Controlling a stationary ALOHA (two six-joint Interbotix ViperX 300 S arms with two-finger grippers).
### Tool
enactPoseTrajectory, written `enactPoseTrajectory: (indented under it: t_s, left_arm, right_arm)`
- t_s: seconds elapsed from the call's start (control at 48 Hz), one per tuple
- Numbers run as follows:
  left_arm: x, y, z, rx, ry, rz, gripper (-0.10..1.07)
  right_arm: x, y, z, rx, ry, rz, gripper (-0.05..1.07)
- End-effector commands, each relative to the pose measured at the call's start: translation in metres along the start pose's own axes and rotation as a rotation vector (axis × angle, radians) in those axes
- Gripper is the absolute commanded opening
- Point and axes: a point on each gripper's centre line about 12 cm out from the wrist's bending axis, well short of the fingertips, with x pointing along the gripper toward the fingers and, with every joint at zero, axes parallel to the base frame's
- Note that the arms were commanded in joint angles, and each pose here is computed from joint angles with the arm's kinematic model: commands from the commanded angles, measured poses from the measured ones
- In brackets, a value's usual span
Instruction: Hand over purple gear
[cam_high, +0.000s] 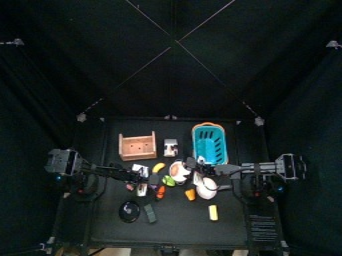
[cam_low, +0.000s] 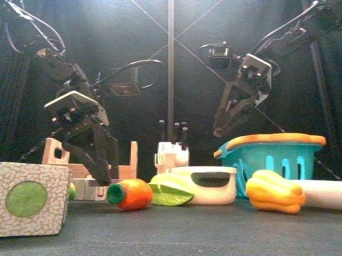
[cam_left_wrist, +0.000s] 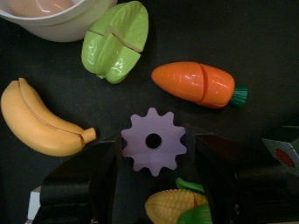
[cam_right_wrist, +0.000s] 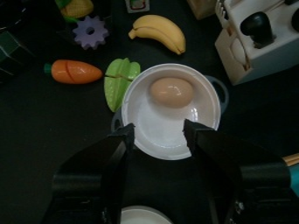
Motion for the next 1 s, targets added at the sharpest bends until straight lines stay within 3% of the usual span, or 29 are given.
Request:
enactPoseTrajectory:
  t_s: [0.0, 0.104, 0.208, 0.458, 0.792, 0.979]
  left_arm:
    - [-0.006, 0.002, 0.015, 0.005, -0.052, 0.006, 0.58]
    - [-0.008, 0.003, 0.02, 0.003, -0.067, 0.008, 0.58]
    - [-0.014, 0.004, 0.034, 0.006, -0.105, 0.011, 0.58]
    - [-0.037, 0.013, 0.057, 0.045, -0.206, 0.041, 0.58]
    - [-0.067, 0.039, 0.086, 0.057, -0.456, 0.109, 0.58]
    - [-0.073, 0.049, 0.093, 0.075, -0.547, 0.136, 0.58]
  right_arm:
    - [-0.006, 0.001, 0.012, 0.0, -0.041, 0.005, 0.84]
    - [-0.009, 0.003, 0.02, 0.024, -0.067, 0.017, 0.84]
    - [-0.013, 0.007, 0.032, 0.111, -0.108, 0.053, 0.84]
    - [-0.017, 0.007, 0.047, 0.414, -0.158, 0.13, 0.84]
    - [-0.021, 0.005, 0.064, 0.723, -0.283, 0.204, 0.84]
    - [-0.022, 0.002, 0.069, 0.823, -0.331, 0.218, 0.84]
